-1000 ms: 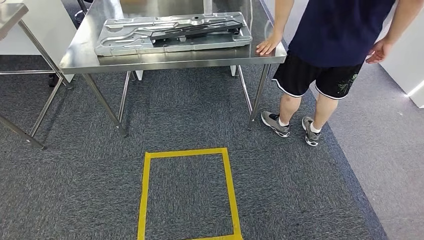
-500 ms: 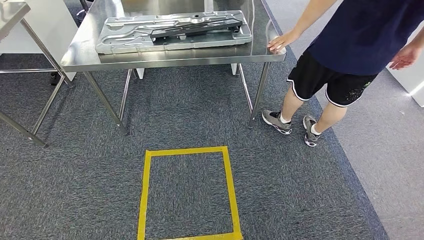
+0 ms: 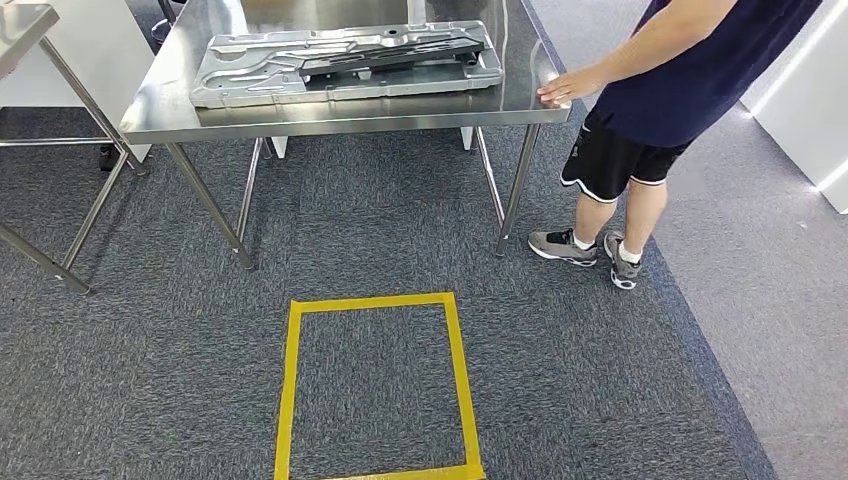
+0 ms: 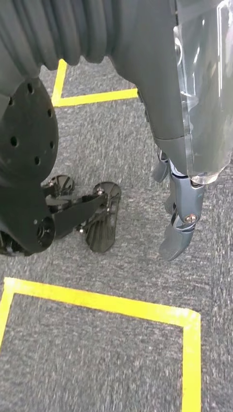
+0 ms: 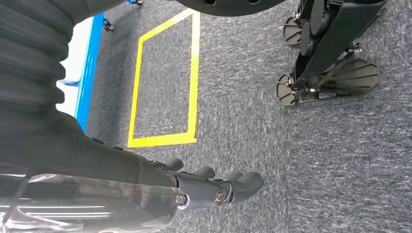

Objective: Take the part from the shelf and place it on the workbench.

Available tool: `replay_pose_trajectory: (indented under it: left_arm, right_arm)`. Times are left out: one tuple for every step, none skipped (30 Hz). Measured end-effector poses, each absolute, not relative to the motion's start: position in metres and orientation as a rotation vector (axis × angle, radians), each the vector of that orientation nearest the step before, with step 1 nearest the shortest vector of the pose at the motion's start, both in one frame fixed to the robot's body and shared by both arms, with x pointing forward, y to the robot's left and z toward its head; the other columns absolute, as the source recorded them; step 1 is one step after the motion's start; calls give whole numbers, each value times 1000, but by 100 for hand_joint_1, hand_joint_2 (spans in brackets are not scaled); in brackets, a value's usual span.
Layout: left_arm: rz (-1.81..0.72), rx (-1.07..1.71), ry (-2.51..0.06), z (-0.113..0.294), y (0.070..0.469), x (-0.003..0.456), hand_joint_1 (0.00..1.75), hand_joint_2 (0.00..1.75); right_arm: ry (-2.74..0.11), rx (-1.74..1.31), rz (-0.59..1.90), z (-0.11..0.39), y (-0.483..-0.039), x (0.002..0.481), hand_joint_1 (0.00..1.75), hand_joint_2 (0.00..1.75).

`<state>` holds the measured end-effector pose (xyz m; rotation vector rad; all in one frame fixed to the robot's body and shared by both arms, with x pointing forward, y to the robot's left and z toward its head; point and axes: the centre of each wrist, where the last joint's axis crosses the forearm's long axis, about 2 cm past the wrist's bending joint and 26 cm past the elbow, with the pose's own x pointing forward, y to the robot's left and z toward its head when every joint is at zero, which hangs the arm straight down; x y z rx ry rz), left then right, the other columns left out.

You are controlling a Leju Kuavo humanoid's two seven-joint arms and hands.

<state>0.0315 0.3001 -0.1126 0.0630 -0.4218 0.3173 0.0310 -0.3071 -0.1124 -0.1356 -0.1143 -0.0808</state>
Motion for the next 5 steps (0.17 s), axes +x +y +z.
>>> replay_pose_trajectory:
  left_arm:
    - [311,66,-417,-113,301,31,0,0]
    - [305,68,-413,-113,302,30,0,0]
    - [298,71,-409,-113,303,29,0,0]
    - [291,73,-405,-113,304,29,0,0]
    - [288,74,-403,-113,305,29,0,0]
  right_arm:
    - [-118,-136,-82,-112,-308,30,0,44]
    - [-121,-137,-82,-112,-308,30,0,0]
    - [-124,-137,-82,-112,-309,29,0,0]
    - [-126,-137,-81,-112,-309,29,0,0]
    - [-128,-136,-81,-112,-309,29,0,0]
